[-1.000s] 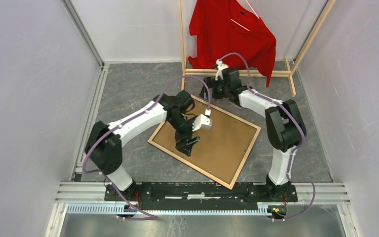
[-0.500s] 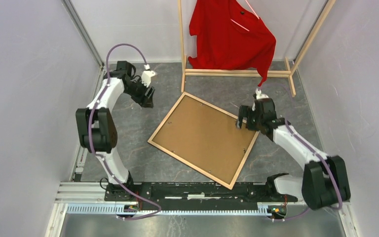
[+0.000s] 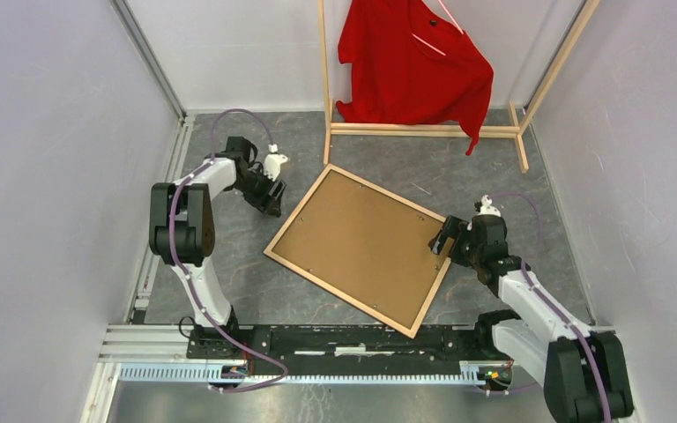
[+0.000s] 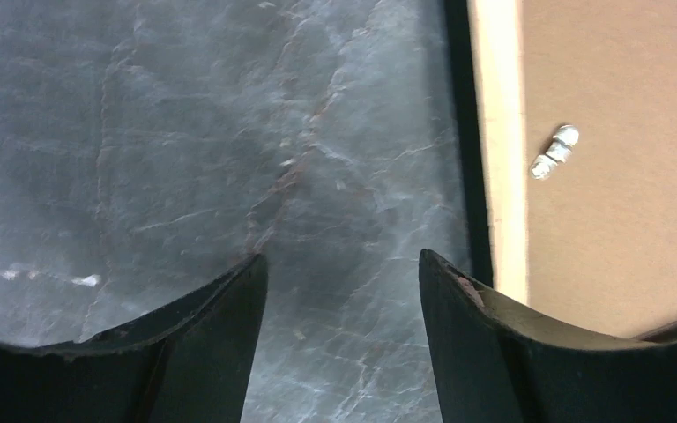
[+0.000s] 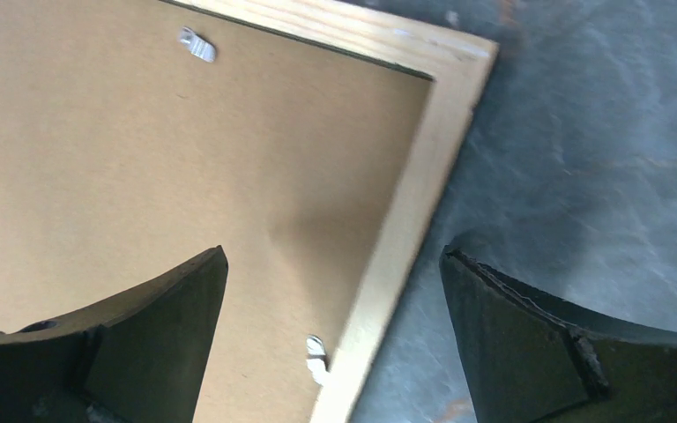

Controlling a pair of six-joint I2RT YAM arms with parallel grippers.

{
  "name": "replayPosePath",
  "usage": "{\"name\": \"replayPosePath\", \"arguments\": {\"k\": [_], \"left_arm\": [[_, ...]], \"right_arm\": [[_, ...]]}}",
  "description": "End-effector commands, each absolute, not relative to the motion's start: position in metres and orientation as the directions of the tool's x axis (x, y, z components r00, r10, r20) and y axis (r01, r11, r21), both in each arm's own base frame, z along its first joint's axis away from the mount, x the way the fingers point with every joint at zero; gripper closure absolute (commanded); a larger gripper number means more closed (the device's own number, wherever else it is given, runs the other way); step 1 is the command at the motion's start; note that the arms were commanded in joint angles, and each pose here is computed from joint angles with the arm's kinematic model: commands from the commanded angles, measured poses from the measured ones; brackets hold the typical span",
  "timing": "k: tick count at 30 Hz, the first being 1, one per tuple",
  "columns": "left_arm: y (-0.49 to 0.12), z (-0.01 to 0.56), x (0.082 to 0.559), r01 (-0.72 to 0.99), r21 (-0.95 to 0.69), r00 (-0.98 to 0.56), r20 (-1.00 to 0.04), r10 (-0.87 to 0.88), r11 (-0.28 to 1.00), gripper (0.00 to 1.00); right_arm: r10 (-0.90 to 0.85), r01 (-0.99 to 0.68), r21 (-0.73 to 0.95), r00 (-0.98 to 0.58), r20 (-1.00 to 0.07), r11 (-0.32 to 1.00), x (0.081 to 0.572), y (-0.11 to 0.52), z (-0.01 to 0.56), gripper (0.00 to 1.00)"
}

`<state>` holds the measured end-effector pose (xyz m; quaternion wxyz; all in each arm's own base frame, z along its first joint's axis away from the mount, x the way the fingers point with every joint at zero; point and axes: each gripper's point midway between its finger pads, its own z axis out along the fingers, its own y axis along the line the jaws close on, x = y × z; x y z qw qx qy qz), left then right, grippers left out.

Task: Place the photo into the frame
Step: Adjust the photo frame at the center of the board.

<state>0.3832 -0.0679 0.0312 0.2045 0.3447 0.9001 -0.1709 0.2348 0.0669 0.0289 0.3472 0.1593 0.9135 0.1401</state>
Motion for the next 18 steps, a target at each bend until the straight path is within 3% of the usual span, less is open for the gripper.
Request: {"name": "replayPosePath", "arguments": {"k": [1,10,18], "left_arm": [[-0.090,0.023,0.358,0.734,-0.177,-0.645,-0.483,0.592,0.655,0.28],[-0.111,0.007,0.291,0.809,-0.263,-0.587,-0.428,0.688,0.526,0.33],[-0.104,0.022,0.242,0.860,-0.312,-0.505,-0.397,0.766,0.404,0.32]], "right_arm": [[0.444,0.143,0.503,-0.708,-0.550,0.852,0.254,0.091,0.037,0.02],[0.451,0.075,0.570,-0.697,-0.557,0.818,0.328,0.103,0.071,0.02],[0.418,0.062,0.565,-0.740,-0.527,0.823,0.365,0.111,0.061,0.02]]}}
